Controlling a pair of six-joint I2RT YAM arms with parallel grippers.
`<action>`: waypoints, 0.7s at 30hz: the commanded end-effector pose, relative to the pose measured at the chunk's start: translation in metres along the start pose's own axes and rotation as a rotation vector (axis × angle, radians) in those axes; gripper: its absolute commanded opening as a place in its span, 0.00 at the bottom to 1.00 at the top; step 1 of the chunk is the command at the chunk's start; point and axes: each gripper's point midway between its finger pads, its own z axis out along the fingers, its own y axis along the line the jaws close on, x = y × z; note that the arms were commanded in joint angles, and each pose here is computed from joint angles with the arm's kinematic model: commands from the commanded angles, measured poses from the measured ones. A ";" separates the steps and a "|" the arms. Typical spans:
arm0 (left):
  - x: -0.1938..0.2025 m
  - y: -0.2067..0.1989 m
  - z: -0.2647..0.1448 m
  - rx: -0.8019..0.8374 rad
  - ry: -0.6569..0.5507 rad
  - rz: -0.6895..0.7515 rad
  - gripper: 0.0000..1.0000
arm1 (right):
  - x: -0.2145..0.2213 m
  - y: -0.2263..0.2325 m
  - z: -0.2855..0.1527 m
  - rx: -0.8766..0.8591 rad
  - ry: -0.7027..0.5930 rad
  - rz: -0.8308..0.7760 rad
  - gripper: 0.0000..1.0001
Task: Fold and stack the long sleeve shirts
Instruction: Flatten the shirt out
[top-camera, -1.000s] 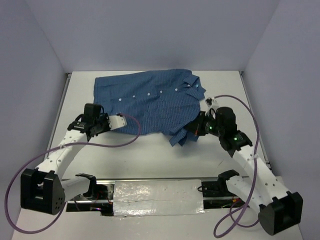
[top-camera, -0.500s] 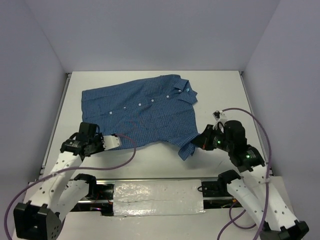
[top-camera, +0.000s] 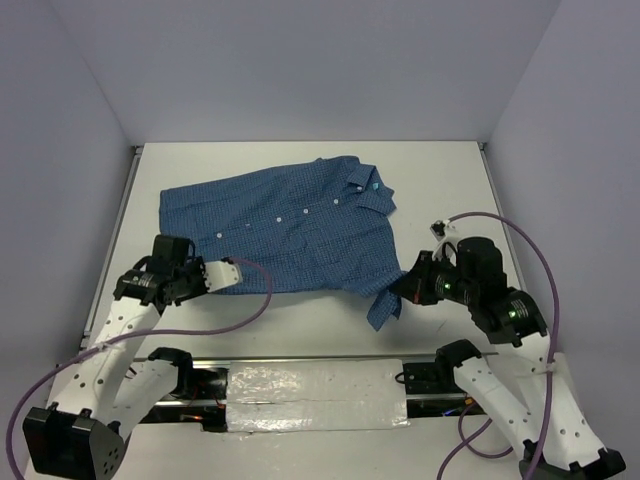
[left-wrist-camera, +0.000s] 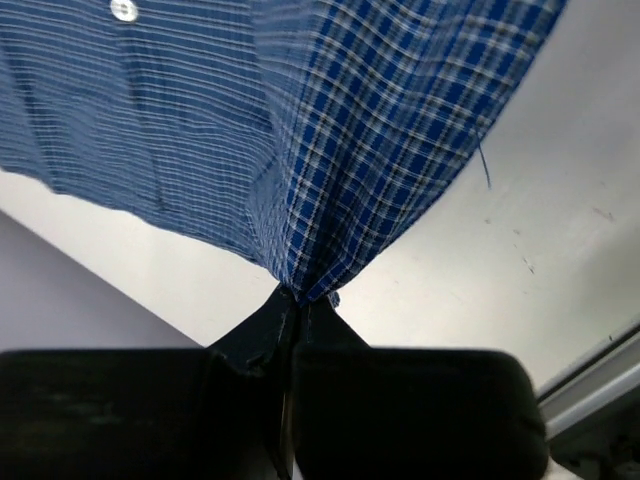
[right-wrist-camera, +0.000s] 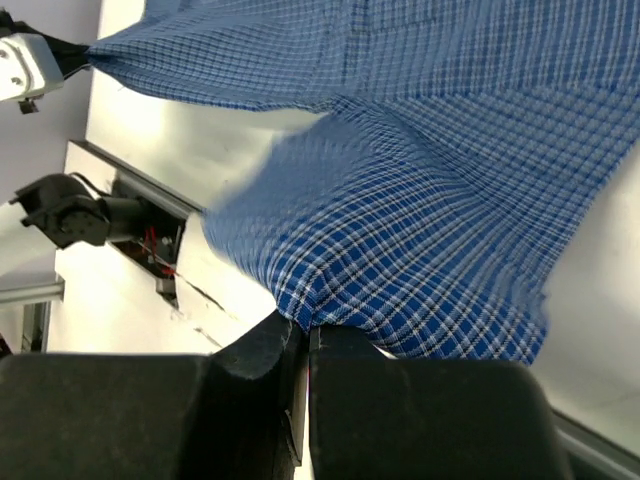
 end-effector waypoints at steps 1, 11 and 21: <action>0.022 -0.022 0.004 0.062 0.068 0.049 0.05 | 0.013 -0.003 -0.008 0.008 -0.006 0.019 0.00; 0.041 -0.053 0.007 0.051 0.059 0.177 0.18 | 0.091 -0.036 0.011 0.043 0.169 0.248 0.08; 0.022 -0.017 -0.018 -0.113 0.009 0.044 0.99 | 0.035 -0.010 -0.022 0.064 0.031 0.116 1.00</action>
